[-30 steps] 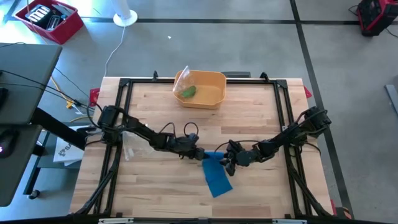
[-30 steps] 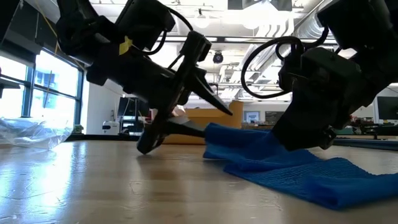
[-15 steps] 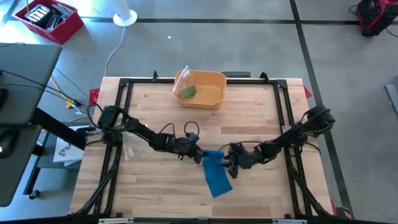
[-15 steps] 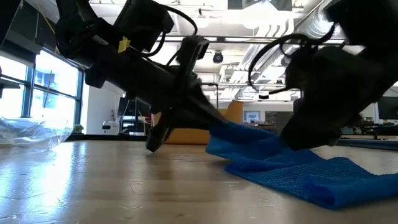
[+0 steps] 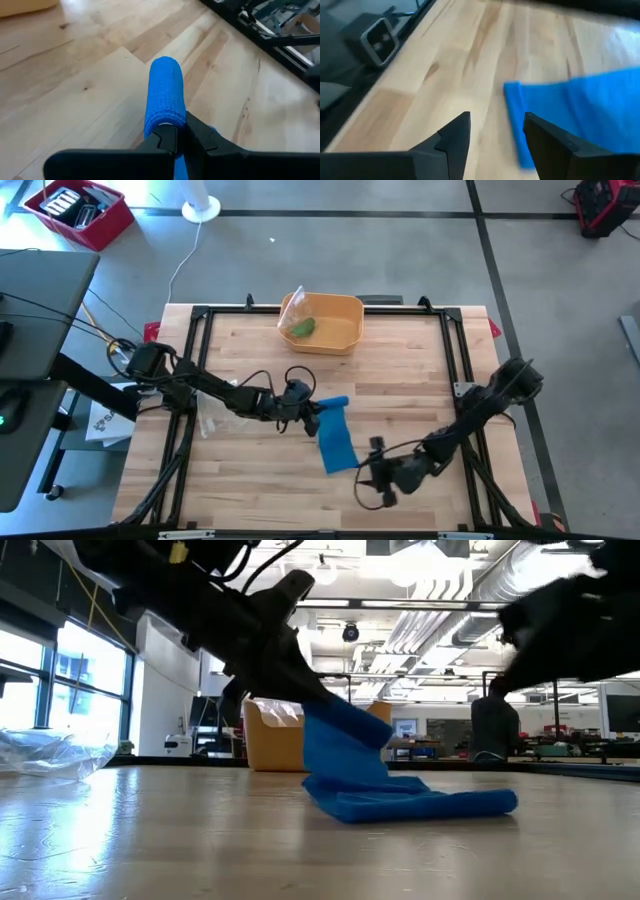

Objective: Roll bandage
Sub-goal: Roll the blue bandage

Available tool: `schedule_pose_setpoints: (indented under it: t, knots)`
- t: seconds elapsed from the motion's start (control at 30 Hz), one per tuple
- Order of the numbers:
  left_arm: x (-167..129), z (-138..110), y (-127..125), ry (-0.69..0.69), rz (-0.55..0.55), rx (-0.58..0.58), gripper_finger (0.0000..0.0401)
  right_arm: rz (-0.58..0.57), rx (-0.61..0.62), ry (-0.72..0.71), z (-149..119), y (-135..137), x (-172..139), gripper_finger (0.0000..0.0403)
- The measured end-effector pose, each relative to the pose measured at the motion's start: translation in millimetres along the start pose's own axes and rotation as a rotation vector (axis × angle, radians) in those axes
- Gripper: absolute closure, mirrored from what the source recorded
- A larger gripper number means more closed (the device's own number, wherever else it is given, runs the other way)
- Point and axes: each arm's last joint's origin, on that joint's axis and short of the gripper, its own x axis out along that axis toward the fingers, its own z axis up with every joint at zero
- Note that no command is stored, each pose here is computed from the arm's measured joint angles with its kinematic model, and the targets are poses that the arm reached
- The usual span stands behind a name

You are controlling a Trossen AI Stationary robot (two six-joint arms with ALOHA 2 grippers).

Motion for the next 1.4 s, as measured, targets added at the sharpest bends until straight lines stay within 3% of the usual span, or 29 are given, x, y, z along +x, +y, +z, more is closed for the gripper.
schedule_pose_setpoints:
  t: [0.17,0.3,0.37,0.47,0.53,0.67,0.73,0.87,0.97,1.1,1.4]
  knots:
    - [1,-3,2,0.014,0.018,0.011,0.0394,0.017,-0.074,0.165,3,-20,40,0.0226]
    - [1,-1,1,-0.001,0.015,0.015,0.0393,0.047,-0.047,0.292,-6,-40,65,0.0234]
    - [0,0,1,-0.006,0.017,0.035,0.0393,0.063,-0.007,0.334,-8,-47,71,0.0259]
    - [-6,5,1,-0.026,0.045,0.061,0.0393,0.102,0.038,0.364,-11,-50,72,0.0337]
    - [-12,11,1,-0.061,0.088,0.088,0.0393,0.110,0.030,0.356,-9,-43,68,0.0384]
    - [-30,24,6,-0.115,0.209,0.159,0.0393,0.138,0.050,0.357,-4,-15,46,0.0392]
    - [-39,27,12,-0.138,0.244,0.192,0.0393,0.183,0.073,0.333,4,7,32,0.0399]
    - [-50,25,26,-0.152,0.271,0.235,0.0393,0.162,0.180,0.306,22,40,8,0.0401]
    - [-51,19,38,-0.169,0.274,0.238,0.0393,0.049,0.151,0.369,21,56,-8,0.0401]
    - [-48,10,43,-0.196,0.228,0.259,0.0393,-0.083,0.063,0.364,48,68,-34,0.0402]
    - [-41,-3,7,-0.249,-0.019,0.368,0.0394,-0.444,-0.191,0.067,168,47,-106,0.0402]
